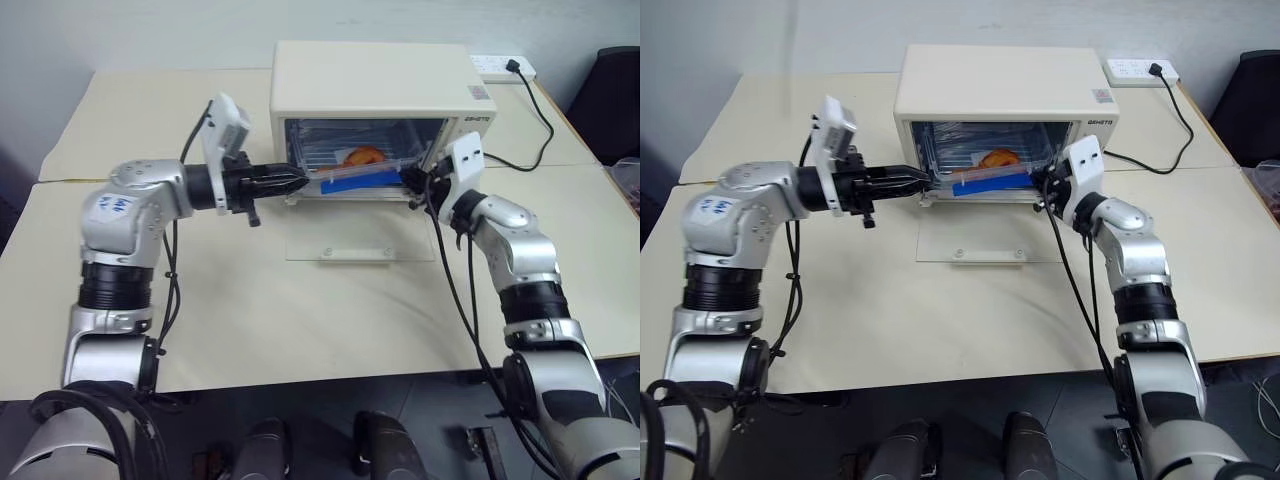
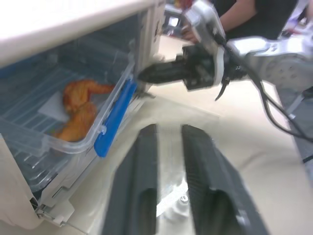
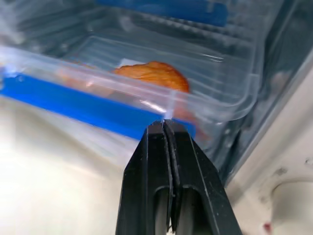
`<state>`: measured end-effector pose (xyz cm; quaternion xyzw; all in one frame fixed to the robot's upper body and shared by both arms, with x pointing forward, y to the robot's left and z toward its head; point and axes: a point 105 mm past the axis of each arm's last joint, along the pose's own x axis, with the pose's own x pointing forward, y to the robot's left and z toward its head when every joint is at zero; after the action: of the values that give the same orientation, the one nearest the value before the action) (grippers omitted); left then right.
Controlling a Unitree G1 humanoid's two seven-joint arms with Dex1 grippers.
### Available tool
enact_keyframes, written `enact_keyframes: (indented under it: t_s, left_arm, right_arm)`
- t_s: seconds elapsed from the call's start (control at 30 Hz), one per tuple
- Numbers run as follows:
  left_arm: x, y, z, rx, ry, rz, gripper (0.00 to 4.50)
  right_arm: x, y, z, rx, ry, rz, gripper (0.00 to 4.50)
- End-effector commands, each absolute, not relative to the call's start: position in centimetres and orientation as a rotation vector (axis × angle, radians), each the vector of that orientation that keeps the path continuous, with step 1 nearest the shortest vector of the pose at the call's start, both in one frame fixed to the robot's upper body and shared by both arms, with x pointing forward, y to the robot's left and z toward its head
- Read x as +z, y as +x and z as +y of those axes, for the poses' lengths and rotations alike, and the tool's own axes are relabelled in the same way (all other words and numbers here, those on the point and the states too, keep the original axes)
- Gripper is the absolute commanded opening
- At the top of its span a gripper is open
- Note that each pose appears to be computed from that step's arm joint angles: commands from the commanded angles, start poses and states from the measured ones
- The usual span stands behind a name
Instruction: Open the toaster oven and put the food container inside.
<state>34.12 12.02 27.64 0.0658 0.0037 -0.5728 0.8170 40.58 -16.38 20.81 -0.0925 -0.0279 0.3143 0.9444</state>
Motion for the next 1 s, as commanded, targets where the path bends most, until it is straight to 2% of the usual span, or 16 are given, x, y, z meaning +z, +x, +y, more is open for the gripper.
enact_keyframes:
  t_s: [0.03,0.2,0.3,0.53,0.63,0.83,1.0]
  left_arm:
    - [30.6,31.4,13.5,-1.284,0.128,-0.045,2.1]
    - [31.5,29.8,15.8,-1.288,0.159,-0.006,3.52]
    - [31.1,29.4,16.5,-1.288,0.172,0.023,4.47]
    - [30.4,28.9,16.8,-1.298,0.252,0.063,4.5]
    - [30.7,29.0,16.7,-1.306,0.245,0.054,4.5]
    - [31.0,28.5,16.7,-1.329,0.274,0.062,4.5]
    - [31.5,28.1,16.8,-1.337,0.284,0.063,4.5]
  right_arm:
    - [23.5,35.7,-17.3,0.759,-0.219,-0.098,0.0]
    - [22.0,29.3,-19.0,0.79,-0.21,0.027,0.0]
    - [20.7,27.7,-19.8,0.718,-0.154,0.084,0.0]
    - [17.1,25.6,-18.4,0.655,-0.094,0.157,2.34]
    - [15.1,25.7,-17.5,0.63,-0.061,0.184,2.1]
    - [13.2,28.1,-17.0,0.558,-0.018,0.162,0.11]
    - [12.4,30.6,-18.0,0.47,-0.044,0.148,0.05]
